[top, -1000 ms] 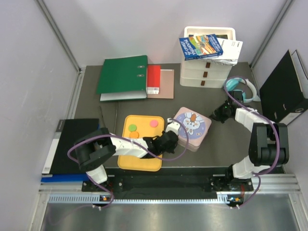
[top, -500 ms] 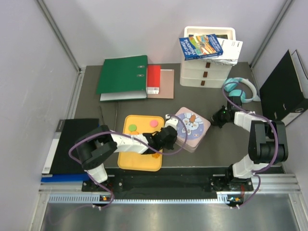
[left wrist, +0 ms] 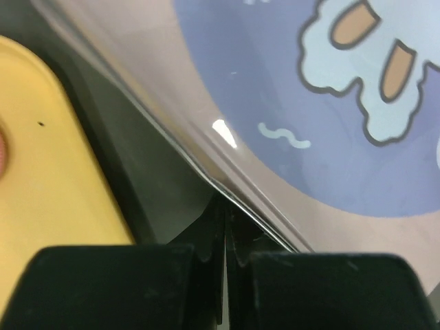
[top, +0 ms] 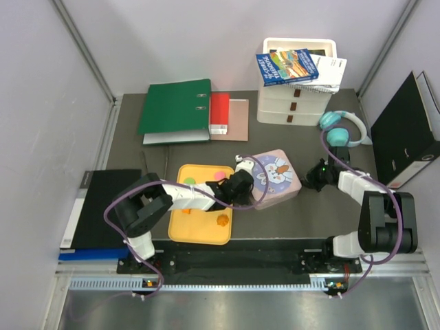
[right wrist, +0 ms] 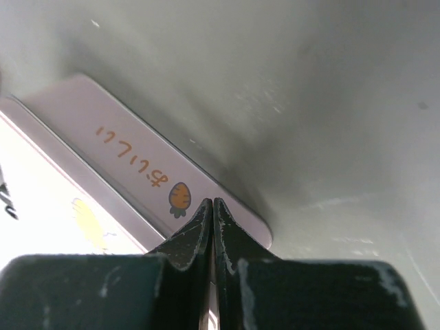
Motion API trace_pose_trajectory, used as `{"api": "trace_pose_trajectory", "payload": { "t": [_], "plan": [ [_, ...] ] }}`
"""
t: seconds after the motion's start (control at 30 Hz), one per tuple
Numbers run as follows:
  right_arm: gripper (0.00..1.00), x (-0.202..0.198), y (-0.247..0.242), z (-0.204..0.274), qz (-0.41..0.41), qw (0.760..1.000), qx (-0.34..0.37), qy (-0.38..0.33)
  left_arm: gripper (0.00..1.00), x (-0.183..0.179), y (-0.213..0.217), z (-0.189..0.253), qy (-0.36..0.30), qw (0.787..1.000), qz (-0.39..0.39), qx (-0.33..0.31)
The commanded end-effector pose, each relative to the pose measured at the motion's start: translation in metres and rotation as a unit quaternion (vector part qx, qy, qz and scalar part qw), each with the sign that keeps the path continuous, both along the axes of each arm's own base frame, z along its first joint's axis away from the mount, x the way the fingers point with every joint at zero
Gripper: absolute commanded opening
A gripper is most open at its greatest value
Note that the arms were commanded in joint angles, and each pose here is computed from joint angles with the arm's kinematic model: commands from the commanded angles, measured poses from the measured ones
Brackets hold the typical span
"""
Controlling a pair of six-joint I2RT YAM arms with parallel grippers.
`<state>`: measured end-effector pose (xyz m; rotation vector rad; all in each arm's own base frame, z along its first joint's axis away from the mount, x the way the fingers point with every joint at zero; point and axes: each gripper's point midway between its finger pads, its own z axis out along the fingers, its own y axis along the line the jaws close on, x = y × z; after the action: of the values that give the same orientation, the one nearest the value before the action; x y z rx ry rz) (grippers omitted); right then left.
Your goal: Pack the cookies
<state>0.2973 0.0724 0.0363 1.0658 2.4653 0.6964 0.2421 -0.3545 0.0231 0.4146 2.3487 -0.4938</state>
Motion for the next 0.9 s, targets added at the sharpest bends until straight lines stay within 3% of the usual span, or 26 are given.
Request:
{"api": "trace_pose_trajectory", "payload": {
  "t": [0.0,0.37,0.73,0.87],
  "plan": [
    [0.00,-0.036,0.017,-0.002,0.035,0.998,0.035,0.030,0.00,0.015,-0.012,-0.002,0.008,1.000,-0.004,-0.019],
    [0.00,-0.058,0.017,0.002,0.034,0.998,0.030,0.032,0.00,0.049,-0.007,-0.003,0.019,1.000,0.010,-0.007],
    [0.00,-0.037,-0.013,0.025,-0.008,0.999,-0.047,0.028,0.00,0.063,0.038,0.004,0.000,0.994,0.094,0.050],
    [0.00,-0.022,-0.023,0.028,-0.023,0.998,-0.051,0.024,0.00,0.063,0.042,0.008,0.006,0.995,0.097,0.037]
  ]
}}
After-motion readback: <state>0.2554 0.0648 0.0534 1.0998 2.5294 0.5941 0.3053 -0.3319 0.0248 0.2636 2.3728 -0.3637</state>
